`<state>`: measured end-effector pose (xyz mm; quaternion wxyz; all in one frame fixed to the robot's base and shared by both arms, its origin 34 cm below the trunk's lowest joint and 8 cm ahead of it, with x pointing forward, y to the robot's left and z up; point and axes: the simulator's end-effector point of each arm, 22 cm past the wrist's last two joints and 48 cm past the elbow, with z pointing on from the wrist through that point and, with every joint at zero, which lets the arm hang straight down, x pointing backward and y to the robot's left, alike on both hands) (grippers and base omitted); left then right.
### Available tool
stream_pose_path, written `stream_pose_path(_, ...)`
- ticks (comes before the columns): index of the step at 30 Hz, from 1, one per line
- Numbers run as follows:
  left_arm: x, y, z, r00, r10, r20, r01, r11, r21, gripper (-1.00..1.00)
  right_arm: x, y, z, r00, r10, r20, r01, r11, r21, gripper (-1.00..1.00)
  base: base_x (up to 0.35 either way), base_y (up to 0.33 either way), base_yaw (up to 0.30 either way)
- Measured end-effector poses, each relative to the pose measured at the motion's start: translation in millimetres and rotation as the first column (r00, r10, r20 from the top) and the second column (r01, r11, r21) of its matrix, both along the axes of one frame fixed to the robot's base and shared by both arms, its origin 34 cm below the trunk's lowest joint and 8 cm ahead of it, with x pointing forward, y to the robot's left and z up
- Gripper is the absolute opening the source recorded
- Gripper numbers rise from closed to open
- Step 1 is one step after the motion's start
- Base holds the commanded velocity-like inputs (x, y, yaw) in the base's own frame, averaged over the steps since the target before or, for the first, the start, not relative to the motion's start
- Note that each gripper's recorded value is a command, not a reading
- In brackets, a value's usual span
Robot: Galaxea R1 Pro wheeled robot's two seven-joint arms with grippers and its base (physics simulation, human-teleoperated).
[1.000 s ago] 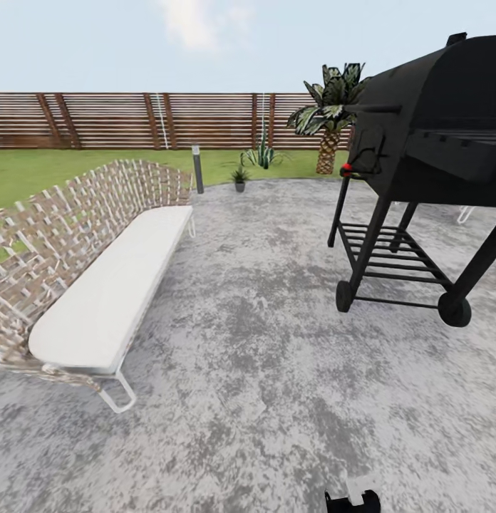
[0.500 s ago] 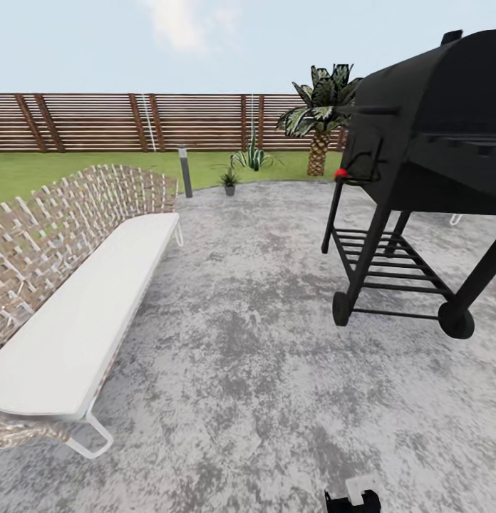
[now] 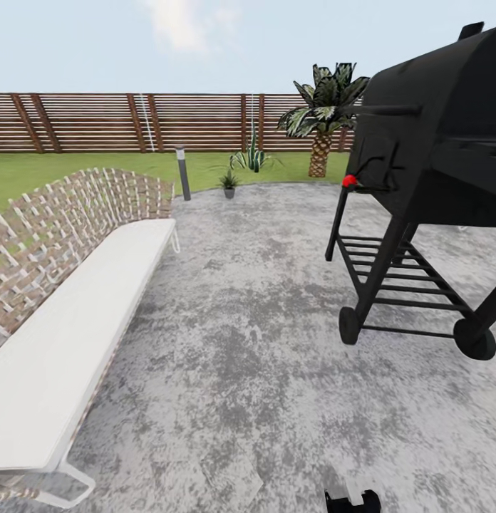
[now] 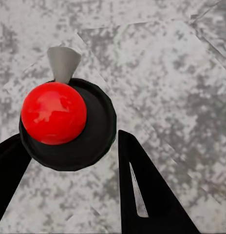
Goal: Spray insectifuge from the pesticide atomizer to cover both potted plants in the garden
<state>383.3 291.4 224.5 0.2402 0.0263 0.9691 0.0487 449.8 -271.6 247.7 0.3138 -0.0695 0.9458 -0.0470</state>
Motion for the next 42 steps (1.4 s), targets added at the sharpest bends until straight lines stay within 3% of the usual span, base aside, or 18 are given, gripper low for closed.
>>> stream_pose_path(42,0.0,0.0,0.0,1.0,0.0,0.0,0.0,1.0,0.0,-1.0,-0.4,0.0,-0.2,1.0,0.0,-0.001,0.0,1.0,0.0,1.0,0.34,0.0,0.0)
